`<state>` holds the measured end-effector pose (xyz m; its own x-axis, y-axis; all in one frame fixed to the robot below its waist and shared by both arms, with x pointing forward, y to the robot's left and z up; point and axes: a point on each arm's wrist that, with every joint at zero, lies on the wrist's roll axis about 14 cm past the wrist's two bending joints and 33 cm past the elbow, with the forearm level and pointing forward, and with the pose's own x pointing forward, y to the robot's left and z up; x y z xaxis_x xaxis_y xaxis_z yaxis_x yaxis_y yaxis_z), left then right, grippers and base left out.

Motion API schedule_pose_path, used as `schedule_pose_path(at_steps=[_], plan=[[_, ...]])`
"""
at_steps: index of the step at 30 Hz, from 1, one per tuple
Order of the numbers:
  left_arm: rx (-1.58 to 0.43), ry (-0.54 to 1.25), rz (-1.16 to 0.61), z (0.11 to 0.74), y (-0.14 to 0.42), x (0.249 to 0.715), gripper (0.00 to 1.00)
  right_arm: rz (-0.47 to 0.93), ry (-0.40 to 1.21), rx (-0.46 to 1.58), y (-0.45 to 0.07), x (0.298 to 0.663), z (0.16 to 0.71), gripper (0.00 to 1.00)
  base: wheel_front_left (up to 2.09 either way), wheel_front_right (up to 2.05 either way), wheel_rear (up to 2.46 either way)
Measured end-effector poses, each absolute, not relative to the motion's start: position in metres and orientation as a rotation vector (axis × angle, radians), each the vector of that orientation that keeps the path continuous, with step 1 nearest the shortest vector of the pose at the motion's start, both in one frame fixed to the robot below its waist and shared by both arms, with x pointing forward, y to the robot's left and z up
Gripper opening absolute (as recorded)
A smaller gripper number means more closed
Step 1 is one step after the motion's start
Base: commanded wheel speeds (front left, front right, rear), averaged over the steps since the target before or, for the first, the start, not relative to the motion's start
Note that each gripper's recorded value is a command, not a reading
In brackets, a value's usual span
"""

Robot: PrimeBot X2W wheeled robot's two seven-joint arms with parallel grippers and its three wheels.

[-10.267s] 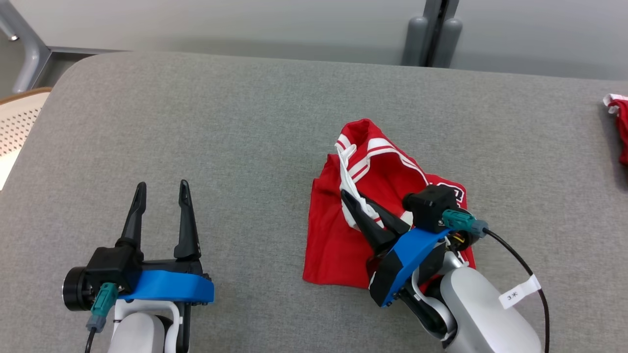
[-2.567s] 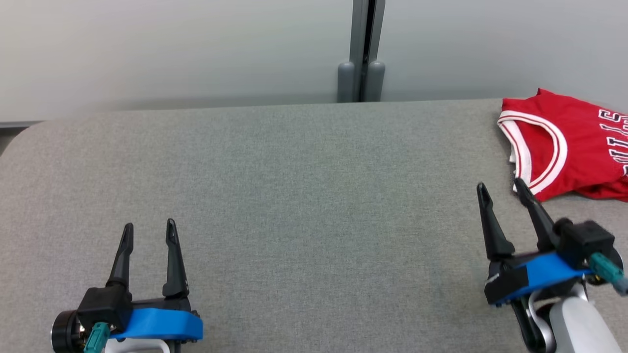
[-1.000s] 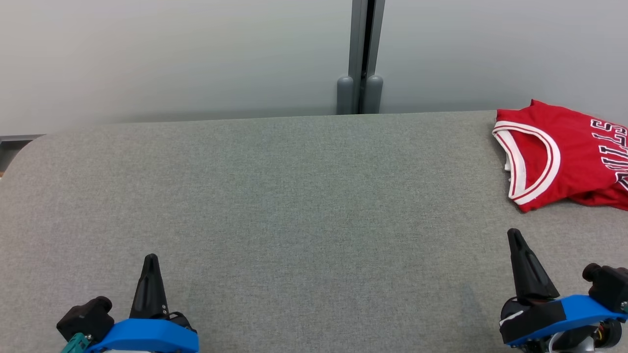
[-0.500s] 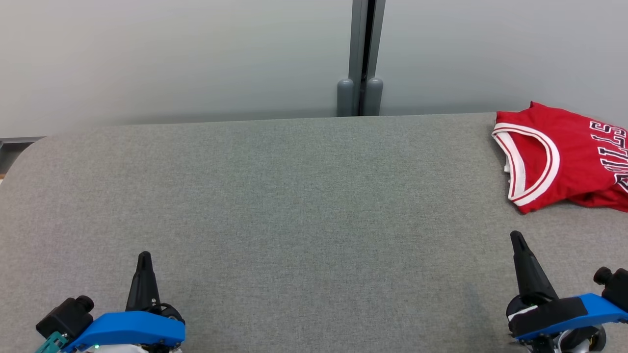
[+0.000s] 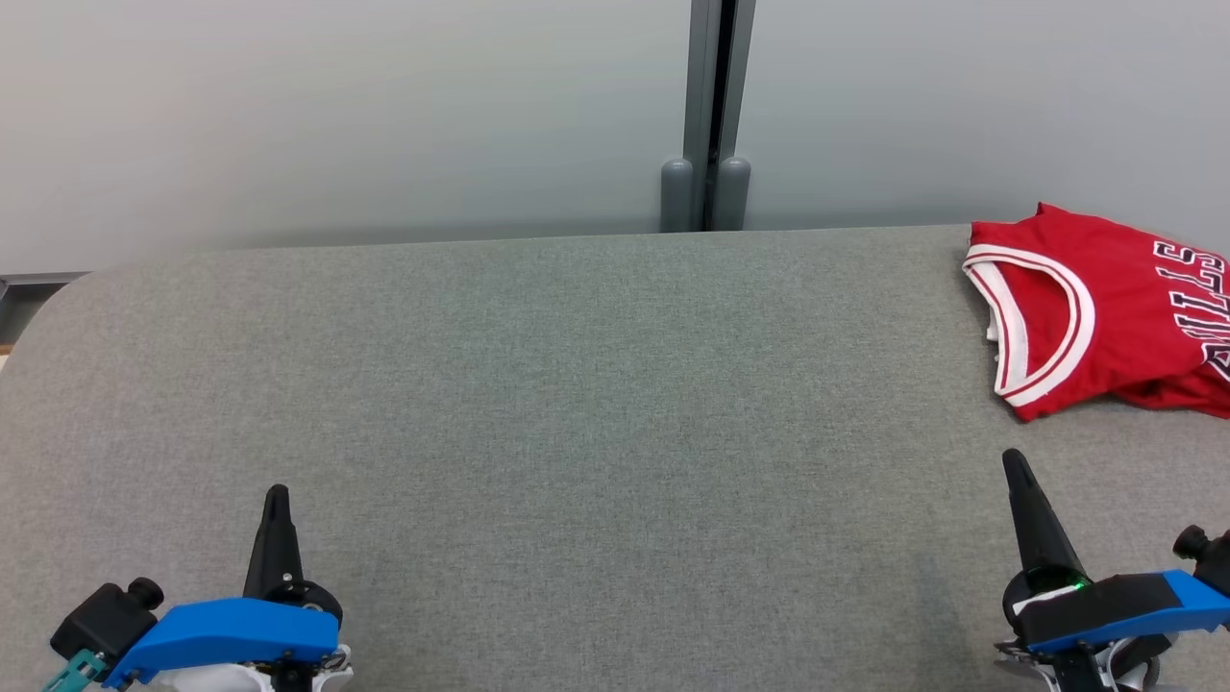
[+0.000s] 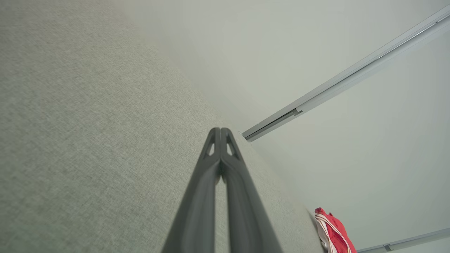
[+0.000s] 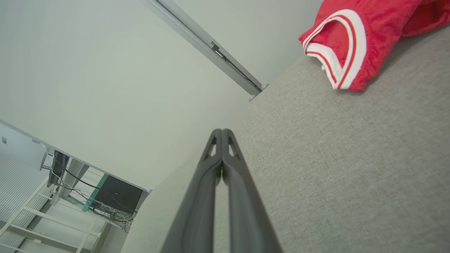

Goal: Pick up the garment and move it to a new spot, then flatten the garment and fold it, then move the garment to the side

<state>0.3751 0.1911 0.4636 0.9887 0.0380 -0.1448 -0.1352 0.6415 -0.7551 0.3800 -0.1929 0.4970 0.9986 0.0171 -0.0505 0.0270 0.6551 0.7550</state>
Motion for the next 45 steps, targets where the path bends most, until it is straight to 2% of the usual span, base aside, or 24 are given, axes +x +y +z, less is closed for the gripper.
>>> schedule_pose_path(at_steps=[45], plan=[[-1.330,0.068,0.068,0.484,0.196,0.384,0.00,-0.018,0.033,1.323,-0.197,0.385,0.499,0.00,0.00,0.00,0.00]])
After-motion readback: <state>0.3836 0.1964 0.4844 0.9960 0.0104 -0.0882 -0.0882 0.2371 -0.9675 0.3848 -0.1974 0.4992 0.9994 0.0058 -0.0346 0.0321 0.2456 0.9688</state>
